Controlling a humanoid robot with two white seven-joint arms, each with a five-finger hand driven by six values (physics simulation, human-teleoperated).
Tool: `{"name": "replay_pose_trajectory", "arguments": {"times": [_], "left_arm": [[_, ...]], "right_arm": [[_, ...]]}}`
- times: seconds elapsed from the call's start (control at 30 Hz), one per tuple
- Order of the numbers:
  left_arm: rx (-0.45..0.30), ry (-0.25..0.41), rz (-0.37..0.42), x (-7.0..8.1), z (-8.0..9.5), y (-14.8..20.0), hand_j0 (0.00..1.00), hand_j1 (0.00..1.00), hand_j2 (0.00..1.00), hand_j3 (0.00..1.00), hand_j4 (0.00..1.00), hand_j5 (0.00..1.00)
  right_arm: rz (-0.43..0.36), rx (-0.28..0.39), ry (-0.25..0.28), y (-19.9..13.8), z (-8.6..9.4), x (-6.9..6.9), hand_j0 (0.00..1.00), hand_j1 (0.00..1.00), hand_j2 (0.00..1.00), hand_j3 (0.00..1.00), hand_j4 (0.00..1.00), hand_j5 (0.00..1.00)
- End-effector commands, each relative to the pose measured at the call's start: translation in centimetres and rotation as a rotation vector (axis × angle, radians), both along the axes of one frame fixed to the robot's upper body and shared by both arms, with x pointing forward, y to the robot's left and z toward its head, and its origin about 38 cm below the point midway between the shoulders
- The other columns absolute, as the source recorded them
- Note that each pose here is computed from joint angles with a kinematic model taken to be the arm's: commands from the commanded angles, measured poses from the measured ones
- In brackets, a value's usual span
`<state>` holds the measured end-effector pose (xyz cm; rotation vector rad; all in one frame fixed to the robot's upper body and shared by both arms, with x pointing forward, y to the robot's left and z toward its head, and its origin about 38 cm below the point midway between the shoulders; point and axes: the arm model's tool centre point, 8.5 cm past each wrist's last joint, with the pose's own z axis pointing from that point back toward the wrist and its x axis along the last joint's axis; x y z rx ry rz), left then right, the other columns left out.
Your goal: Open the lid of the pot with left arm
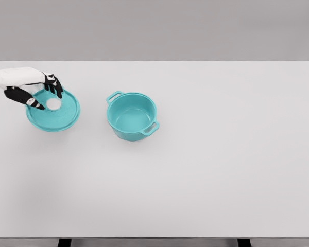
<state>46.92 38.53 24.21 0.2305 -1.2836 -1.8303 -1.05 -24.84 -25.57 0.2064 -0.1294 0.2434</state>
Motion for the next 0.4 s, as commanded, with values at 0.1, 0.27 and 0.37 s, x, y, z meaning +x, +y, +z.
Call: {"name": "replay_pose_trajectory", "arguments": {"times": [0.1,0.27,0.37], "left_arm": [[0.007,-0.004,0.013,0.2,0.0,0.2,1.00,1.00,1.00,1.00,1.00,1.00],[-0.089,-0.037,-0.128,-1.1,2.3,-4.2,1.00,1.00,1.00,1.00,1.00,1.00],[-0.177,-0.145,-0.364,-4.9,7.4,-10.4,1.00,1.00,1.00,1.00,1.00,1.00]], "right_arm": [[0.000,0.000,0.000,0.0,0.0,0.0,1.00,1.00,1.00,1.00,1.00,1.00],[0.000,0.000,0.000,0.0,0.0,0.0,1.00,1.00,1.00,1.00,1.00,1.00],[0.000,0.000,0.000,0.0,0.0,0.0,1.00,1.00,1.00,1.00,1.00,1.00]]}}
